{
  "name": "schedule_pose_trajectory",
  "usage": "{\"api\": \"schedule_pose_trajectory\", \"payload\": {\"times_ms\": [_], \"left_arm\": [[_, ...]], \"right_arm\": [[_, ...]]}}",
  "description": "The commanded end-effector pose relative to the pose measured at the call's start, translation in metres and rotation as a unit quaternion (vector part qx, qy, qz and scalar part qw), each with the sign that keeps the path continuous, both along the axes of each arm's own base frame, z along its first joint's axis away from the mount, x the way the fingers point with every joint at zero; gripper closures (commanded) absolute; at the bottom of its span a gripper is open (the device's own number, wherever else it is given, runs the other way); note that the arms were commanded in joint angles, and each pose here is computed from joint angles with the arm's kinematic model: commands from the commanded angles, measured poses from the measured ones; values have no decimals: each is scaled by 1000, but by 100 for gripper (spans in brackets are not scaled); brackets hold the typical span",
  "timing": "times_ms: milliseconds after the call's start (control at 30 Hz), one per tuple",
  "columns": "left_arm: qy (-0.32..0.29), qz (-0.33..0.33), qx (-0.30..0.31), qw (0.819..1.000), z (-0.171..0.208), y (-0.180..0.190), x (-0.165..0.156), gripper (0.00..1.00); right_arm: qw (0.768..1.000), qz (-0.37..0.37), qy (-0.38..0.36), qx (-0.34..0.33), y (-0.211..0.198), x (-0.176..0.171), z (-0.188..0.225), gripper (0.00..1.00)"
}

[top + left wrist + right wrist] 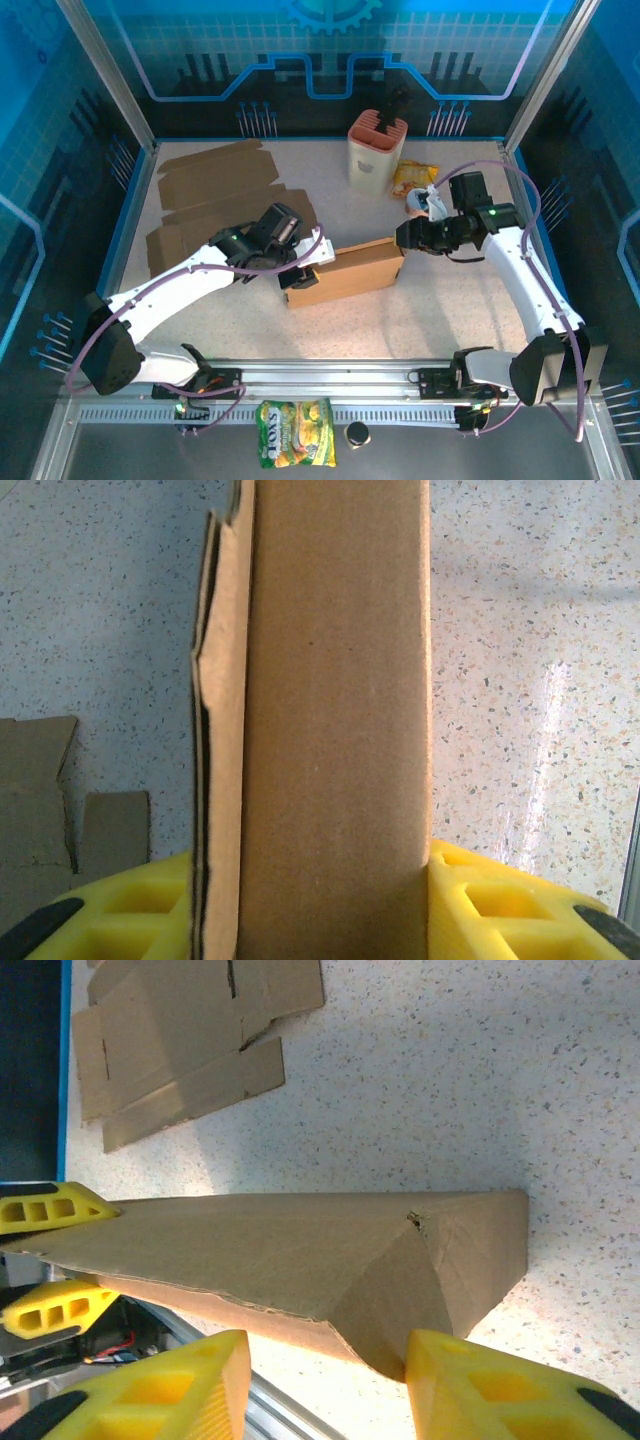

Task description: Fold the paper box

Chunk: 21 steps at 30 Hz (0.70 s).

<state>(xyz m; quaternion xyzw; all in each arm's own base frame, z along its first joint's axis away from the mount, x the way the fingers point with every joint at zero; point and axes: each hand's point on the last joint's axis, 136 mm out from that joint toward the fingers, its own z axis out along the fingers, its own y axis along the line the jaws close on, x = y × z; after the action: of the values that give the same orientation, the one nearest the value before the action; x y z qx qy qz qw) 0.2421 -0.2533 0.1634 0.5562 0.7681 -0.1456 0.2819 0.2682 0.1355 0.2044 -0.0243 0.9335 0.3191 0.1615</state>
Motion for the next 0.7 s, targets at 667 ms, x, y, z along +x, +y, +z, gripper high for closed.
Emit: {"api": "schedule_pose_trajectory", "payload": {"times_ms": [667], "left_arm": [[11,-10,-5,1000,-2,0,-2,57]], "right_arm": [[973,35,-40,-222,-11,10,-8,94]]}}
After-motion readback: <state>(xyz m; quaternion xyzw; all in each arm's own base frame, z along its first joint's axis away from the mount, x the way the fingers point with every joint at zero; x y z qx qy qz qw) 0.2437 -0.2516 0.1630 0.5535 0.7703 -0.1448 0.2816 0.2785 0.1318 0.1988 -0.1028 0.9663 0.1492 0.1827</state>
